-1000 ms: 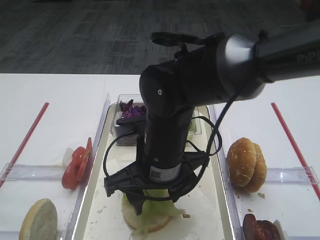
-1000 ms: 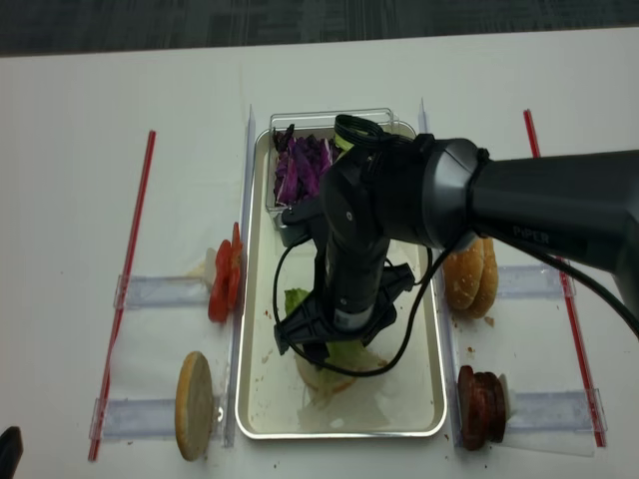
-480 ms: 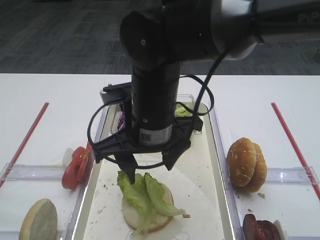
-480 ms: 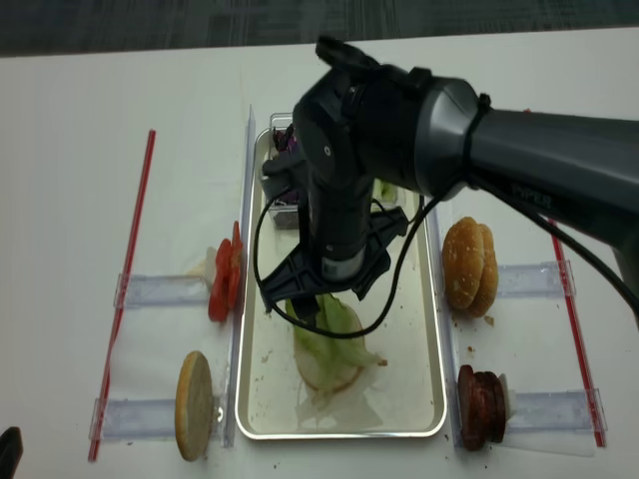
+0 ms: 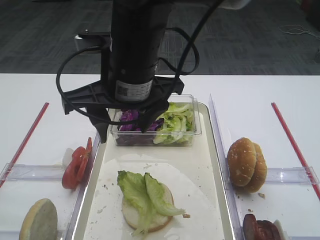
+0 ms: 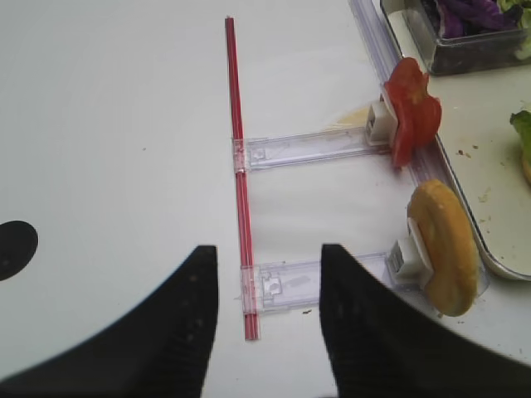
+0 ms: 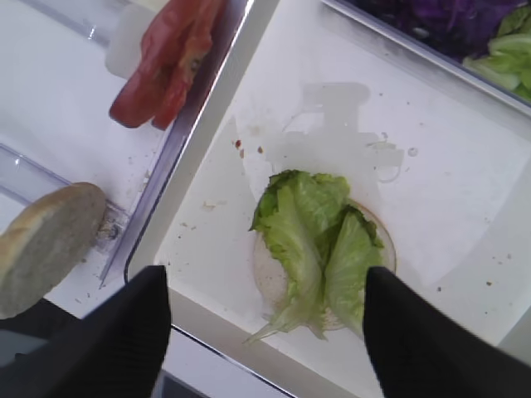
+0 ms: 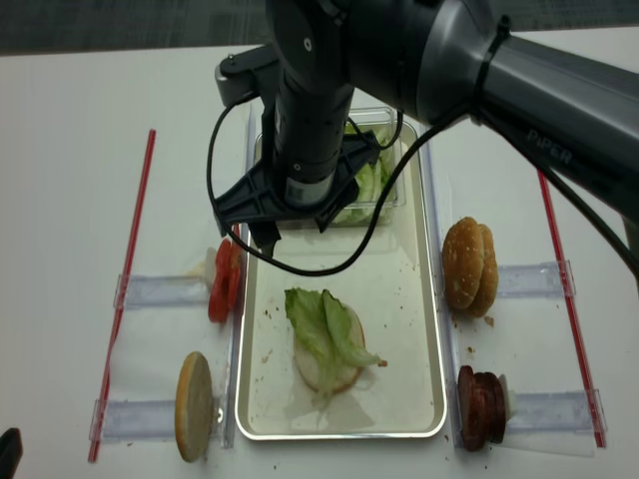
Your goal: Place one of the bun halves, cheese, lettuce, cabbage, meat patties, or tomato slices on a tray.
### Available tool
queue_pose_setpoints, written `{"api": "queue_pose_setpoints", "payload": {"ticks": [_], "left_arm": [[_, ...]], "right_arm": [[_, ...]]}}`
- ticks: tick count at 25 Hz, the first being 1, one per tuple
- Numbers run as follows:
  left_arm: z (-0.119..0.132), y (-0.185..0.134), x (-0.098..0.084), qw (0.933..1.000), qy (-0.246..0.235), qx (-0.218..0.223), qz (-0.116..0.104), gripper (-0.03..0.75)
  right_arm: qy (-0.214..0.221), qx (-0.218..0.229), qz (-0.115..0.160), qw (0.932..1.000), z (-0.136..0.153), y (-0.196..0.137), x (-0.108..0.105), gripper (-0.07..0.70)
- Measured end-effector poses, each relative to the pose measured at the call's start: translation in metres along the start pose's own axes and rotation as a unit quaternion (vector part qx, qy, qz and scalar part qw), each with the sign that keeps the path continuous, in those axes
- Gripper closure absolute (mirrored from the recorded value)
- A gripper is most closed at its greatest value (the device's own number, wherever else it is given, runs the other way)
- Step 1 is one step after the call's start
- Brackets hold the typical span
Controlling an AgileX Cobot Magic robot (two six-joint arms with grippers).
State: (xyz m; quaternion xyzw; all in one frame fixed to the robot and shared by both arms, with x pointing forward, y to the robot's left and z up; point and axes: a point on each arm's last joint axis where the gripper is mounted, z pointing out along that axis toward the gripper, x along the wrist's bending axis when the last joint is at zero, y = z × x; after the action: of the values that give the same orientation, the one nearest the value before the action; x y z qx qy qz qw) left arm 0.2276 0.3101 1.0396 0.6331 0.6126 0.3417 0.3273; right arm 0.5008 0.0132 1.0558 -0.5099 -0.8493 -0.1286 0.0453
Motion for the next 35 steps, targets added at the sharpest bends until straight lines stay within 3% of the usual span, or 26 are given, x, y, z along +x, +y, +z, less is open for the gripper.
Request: {"api": "queue_pose_setpoints", "payload": {"ticks": [6,11,17,22,30,35], "left_arm": [[0.0,0.0,0.0,1.0,0.0,0.0,0.0,0.411],[0.0,0.0,0.0,1.0,0.0,0.0,0.0,0.411],[0.0,0.0,0.0,1.0,0.0,0.0,0.0,0.411],[0.0,0.0,0.0,1.0,0.0,0.0,0.0,0.411],[0.0,0.0,0.0,1.0,0.0,0.0,0.0,0.411],[0.0,0.0,0.0,1.0,0.0,0.0,0.0,0.411]], "right_arm": [[-0.005,0.0,-0.002,1.0,0.0,0.0,-0.001,0.132],[-0.004,-0.005,0.026,0.9996,-0.004,0.009,-0.024,0.132],[-0.016,-0.028,0.072,0.9968,-0.021,0.022,-0.076,0.132],[-0.035,-0.058,0.119,0.9906,-0.045,0.027,-0.133,0.132],[-0.082,-0.104,0.184,0.9739,-0.09,0.012,-0.224,0.132],[-0.11,-0.12,0.235,0.9584,-0.112,-0.007,-0.276,0.131]]}}
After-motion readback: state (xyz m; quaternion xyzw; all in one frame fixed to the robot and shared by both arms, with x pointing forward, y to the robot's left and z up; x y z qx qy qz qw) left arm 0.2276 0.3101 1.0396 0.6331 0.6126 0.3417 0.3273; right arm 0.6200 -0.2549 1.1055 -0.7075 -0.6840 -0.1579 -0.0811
